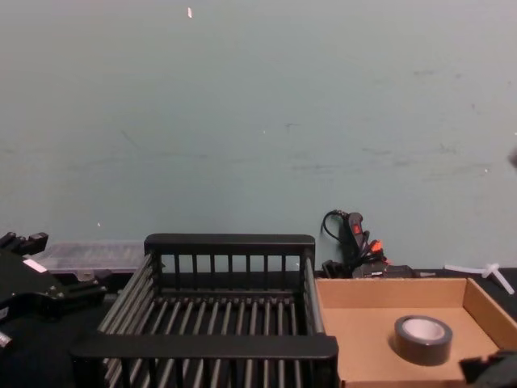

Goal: Pick up the white tape and place it into the black box , Pick up the silver tape and place it into the brown box.

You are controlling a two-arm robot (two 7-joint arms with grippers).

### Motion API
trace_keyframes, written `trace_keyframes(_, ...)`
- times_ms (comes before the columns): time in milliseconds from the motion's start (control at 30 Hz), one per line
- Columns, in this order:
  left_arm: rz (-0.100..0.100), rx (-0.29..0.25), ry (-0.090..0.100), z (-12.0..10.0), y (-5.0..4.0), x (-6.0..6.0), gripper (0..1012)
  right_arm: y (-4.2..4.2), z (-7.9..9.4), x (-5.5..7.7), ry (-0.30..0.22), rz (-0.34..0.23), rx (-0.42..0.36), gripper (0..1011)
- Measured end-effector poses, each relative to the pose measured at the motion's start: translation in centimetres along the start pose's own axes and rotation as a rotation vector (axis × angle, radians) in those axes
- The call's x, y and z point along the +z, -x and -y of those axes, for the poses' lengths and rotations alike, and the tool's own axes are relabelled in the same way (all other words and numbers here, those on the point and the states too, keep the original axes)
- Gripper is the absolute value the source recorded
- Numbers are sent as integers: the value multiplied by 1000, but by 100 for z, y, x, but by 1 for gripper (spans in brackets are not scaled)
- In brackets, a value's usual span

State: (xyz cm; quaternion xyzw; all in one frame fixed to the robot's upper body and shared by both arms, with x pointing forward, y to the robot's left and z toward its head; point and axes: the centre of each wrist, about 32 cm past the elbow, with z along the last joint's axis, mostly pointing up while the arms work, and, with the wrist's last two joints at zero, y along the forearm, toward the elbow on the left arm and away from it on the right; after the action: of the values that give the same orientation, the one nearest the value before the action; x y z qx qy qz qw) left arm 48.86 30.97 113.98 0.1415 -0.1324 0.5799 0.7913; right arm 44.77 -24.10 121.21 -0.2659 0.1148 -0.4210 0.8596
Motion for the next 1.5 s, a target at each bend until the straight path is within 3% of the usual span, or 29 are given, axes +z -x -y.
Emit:
trace_keyframes(433, 0, 0, 0, 0, 0, 0, 1001, 241, -150, 33, 46, 5, 85, 1002)
trace_keyframes(733, 0, 0, 0, 0, 0, 0, 1001, 368, -260, 61, 80, 18, 90, 1002)
trace_keyframes(1500, 0, 0, 0, 0, 0, 0, 1001, 477, -426, 67, 136, 36, 105, 1003)
